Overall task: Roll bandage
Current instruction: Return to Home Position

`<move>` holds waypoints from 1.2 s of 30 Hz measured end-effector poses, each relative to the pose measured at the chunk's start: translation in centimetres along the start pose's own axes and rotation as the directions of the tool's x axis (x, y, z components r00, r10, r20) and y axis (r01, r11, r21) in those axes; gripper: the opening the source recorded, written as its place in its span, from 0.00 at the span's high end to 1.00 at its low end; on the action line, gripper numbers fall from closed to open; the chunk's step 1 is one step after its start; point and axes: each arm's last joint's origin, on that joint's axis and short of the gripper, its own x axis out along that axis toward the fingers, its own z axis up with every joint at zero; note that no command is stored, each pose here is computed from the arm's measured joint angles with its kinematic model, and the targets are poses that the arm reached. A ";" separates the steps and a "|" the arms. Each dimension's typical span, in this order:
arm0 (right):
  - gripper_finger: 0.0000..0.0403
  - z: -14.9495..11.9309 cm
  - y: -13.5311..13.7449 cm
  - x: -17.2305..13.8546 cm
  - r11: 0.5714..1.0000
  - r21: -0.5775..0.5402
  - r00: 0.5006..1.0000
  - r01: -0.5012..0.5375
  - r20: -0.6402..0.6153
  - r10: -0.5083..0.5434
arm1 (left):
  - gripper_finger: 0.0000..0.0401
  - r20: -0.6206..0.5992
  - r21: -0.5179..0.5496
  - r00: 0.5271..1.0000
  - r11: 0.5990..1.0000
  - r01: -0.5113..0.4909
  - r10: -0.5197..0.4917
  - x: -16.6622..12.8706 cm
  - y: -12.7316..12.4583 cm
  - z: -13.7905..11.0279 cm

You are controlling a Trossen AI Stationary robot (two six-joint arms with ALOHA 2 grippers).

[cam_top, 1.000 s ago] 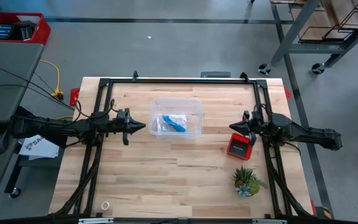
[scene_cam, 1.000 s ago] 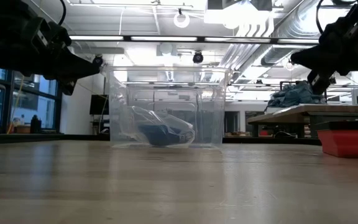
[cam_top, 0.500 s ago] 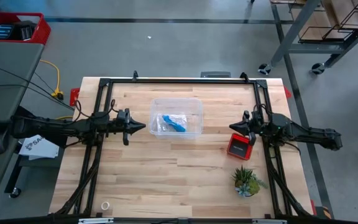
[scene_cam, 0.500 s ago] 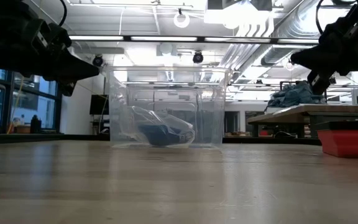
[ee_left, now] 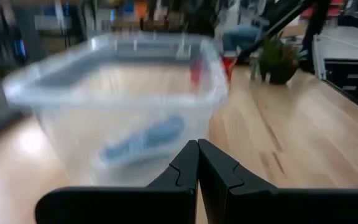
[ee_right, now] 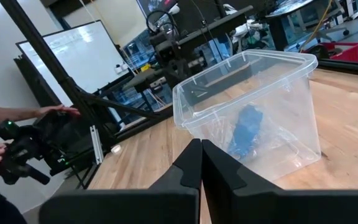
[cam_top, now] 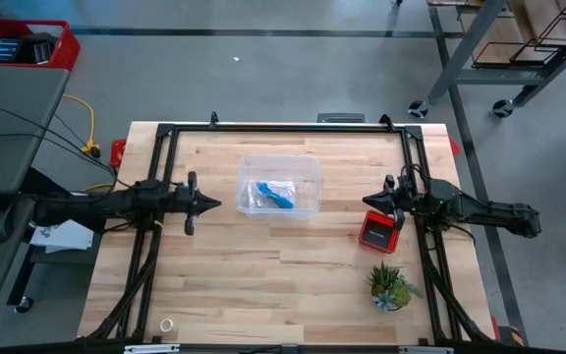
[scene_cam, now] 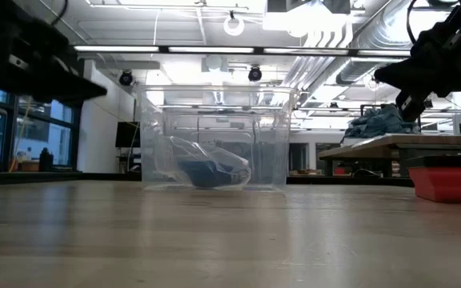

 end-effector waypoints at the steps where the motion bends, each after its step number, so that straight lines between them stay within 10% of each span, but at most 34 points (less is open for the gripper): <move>1: 1.00 0.0 0.0 0.0 1.000 0.000 1.000 0.000 0.001 0.000 | 1.00 0.030 0.040 1.000 0.999 0.000 -0.001 -0.2 0.0 0.2; 6: 1.00 0.0 0.0 0.0 1.000 0.000 1.000 0.000 0.001 0.000 | 1.00 0.155 0.170 0.988 0.985 -0.037 0.011 -1.1 0.1 1.1; 36: 1.00 0.0 0.0 0.0 1.000 0.000 1.000 0.000 0.001 0.000 | 1.00 0.193 0.081 0.980 0.995 -0.059 0.042 -1.2 0.4 1.4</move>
